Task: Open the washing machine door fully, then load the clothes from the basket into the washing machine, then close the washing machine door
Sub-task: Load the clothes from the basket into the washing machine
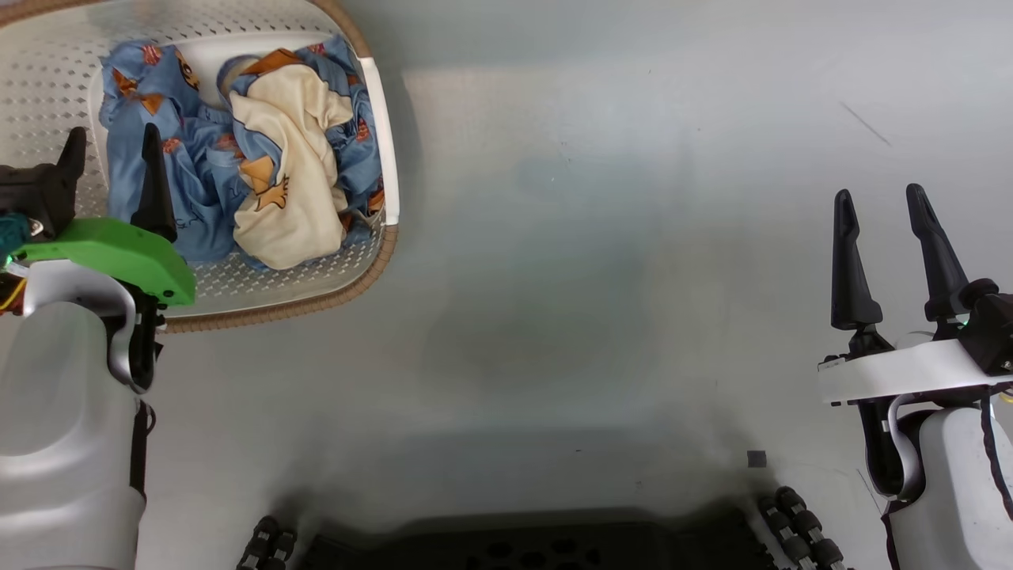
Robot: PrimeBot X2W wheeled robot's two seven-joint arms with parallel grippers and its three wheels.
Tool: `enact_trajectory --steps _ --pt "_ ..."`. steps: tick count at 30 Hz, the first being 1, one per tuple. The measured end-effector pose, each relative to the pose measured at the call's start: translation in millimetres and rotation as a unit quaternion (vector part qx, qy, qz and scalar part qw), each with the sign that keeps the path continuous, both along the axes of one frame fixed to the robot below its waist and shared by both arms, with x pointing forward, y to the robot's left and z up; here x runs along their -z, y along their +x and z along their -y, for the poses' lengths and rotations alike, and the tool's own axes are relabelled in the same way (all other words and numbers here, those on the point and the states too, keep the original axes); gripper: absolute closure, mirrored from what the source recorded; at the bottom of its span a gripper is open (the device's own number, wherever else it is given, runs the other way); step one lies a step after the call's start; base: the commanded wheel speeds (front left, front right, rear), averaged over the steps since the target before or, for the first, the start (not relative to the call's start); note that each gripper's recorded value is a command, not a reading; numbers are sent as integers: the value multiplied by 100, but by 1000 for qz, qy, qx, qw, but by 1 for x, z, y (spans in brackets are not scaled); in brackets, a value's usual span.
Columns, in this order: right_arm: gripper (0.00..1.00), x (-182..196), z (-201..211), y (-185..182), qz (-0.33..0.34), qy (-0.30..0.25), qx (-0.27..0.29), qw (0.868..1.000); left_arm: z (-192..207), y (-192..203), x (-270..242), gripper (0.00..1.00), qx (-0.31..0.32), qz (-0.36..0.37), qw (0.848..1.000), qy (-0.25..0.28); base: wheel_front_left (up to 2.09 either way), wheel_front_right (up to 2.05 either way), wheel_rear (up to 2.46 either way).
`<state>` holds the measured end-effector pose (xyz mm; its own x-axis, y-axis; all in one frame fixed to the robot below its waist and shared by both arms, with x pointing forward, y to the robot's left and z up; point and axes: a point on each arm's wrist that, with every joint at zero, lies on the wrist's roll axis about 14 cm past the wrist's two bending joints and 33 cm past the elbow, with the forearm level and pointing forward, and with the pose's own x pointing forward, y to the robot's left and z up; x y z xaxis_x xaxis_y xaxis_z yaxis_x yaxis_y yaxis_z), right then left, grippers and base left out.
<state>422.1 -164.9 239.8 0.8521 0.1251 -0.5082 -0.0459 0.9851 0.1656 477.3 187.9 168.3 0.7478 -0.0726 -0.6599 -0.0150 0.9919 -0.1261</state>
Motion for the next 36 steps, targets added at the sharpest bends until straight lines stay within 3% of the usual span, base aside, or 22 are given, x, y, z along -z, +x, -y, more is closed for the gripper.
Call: enact_trajectory --steps 11,20,36 --pt "0 24 6 -9 -29 -7 6 1000 -7 -4 39 0 38 -59 997 29 0 0 0" --pt "0 29 6 -7 -30 -7 7 1000 -2 -27 66 0 87 -140 985 50 0 0 0" --pt "0 35 9 -11 -39 -9 12 999 -8 -20 84 0 95 -189 975 68 0 0 0"
